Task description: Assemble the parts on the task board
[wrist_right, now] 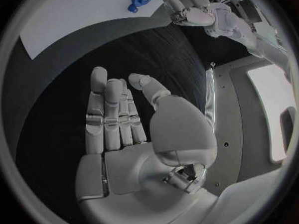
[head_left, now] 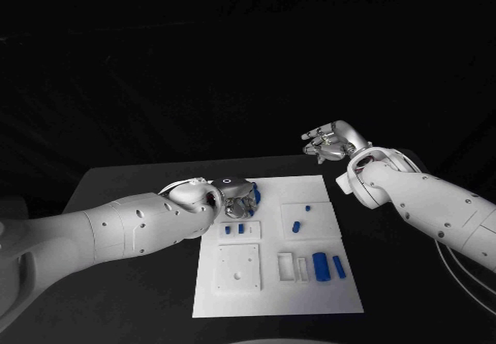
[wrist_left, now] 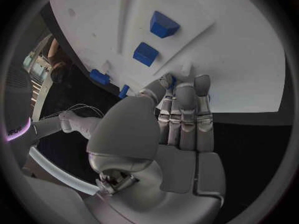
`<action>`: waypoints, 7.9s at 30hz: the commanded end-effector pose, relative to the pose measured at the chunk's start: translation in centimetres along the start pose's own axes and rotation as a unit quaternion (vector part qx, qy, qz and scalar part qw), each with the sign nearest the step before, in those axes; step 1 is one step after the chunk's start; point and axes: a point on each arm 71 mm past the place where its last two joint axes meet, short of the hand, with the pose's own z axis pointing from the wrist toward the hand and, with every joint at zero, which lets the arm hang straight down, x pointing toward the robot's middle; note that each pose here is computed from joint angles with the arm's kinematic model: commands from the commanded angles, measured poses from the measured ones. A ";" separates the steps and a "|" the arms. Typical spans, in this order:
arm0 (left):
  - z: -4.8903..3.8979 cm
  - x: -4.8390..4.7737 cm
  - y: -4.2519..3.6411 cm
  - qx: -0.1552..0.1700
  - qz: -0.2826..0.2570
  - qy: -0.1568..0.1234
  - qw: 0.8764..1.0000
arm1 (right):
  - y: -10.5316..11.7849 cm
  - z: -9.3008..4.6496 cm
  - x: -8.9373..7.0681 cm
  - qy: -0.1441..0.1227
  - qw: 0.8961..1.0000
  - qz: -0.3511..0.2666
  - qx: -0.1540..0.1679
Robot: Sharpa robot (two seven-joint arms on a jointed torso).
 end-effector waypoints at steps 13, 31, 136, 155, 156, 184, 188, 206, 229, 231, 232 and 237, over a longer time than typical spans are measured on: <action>-1.71 -1.12 0.40 -0.002 -0.053 -0.023 0.998 | -0.1 0.0 0.0 0.005 1.000 -0.001 -0.003; -4.23 -1.24 2.49 -0.029 -0.068 -0.012 0.997 | -0.5 -0.1 -0.3 0.005 1.000 -0.004 0.002; -3.80 -0.02 3.40 -0.049 -0.048 -0.007 0.998 | -0.5 -0.1 0.0 0.019 1.000 -0.004 0.004; -4.80 -0.25 4.02 -0.035 -0.068 -0.018 0.997 | -0.5 -1.3 0.7 0.061 0.998 -0.014 0.002; -4.80 -0.28 3.95 -0.032 -0.069 -0.020 0.997 | -0.5 -1.3 0.7 0.061 0.998 -0.014 0.003; -4.64 -0.43 2.79 -0.001 -0.073 -0.027 0.997 | -0.8 -1.5 1.1 0.066 0.998 -0.014 0.006; -4.53 -0.36 2.70 -0.001 -0.073 -0.022 0.997 | -0.8 -1.5 1.1 0.066 0.998 -0.014 0.006; -4.43 -0.16 2.65 -0.001 -0.070 -0.009 0.998 | -0.9 -1.5 1.1 0.066 0.998 -0.014 0.007; -4.66 -0.22 2.89 -0.002 -0.067 -0.013 0.998 | -1.1 -1.4 1.1 0.064 0.998 -0.014 0.010; -4.70 -0.22 2.92 -0.002 -0.067 -0.013 0.998 | -1.1 -1.4 1.1 0.064 0.998 -0.014 0.010; -4.72 -0.23 2.94 -0.002 -0.067 -0.013 0.998 | -1.1 -1.4 1.1 0.064 0.998 -0.014 0.010; -4.79 -0.25 2.96 -0.001 -0.067 -0.015 0.998 | -1.1 -1.4 1.1 0.064 0.998 -0.014 0.011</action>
